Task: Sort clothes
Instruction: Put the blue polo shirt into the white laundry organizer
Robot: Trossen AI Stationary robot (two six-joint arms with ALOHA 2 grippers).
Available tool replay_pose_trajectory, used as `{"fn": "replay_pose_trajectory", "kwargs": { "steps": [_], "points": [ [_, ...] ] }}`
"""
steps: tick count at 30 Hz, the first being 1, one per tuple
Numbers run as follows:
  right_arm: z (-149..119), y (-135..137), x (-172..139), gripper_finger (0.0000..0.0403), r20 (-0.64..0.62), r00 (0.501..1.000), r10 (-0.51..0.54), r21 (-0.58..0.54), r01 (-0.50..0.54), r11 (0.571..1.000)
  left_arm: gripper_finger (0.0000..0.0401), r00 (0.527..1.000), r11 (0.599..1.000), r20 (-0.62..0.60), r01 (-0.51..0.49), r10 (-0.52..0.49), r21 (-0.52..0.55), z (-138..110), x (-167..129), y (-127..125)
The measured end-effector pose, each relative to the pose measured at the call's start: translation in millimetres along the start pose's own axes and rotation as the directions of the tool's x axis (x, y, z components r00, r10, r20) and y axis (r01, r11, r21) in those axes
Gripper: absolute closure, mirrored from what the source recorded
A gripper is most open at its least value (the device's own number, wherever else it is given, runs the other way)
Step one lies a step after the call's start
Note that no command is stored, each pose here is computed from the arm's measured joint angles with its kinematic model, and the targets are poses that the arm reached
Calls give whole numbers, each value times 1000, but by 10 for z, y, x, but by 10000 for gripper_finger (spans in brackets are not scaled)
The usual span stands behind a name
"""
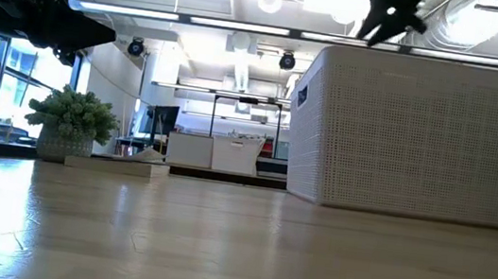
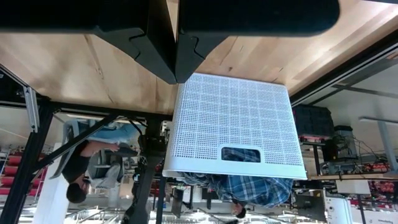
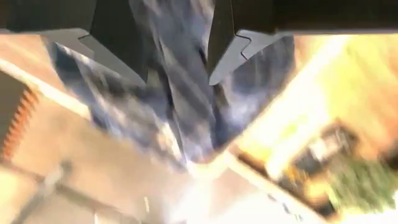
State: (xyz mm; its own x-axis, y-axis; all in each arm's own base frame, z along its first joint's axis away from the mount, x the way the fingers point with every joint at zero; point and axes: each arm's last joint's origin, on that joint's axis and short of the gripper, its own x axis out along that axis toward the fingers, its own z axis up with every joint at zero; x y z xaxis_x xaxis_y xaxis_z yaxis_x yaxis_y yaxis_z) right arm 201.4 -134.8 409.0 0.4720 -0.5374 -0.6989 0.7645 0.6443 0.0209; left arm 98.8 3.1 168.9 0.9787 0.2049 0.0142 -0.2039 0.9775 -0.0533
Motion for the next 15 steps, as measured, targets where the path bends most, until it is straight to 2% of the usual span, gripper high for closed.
{"fn": "replay_pose_trajectory", "kwargs": {
  "steps": [3, 6, 9, 11, 15],
  "points": [
    [-49, -29, 251, 241, 141, 990, 16, 50, -23, 998, 400, 1000, 1000, 0, 0, 0, 0, 0, 0, 0],
    [-239, -92, 679, 241, 200, 978, 53, 140, -82, 987, 400, 1000, 1000, 0, 0, 0, 0, 0, 0, 0],
    [-642, -181, 1232, 243, 157, 984, 86, 233, -121, 965, 400, 1000, 1000, 0, 0, 0, 0, 0, 0, 0],
    [-976, -240, 1537, 245, 100, 992, 79, 298, -106, 949, 400, 1000, 1000, 0, 0, 0, 0, 0, 0, 0],
    [-1562, -341, 1895, 247, 10, 999, 49, 411, -49, 910, 400, 1000, 1000, 0, 0, 0, 0, 0, 0, 0]
  ]
}}
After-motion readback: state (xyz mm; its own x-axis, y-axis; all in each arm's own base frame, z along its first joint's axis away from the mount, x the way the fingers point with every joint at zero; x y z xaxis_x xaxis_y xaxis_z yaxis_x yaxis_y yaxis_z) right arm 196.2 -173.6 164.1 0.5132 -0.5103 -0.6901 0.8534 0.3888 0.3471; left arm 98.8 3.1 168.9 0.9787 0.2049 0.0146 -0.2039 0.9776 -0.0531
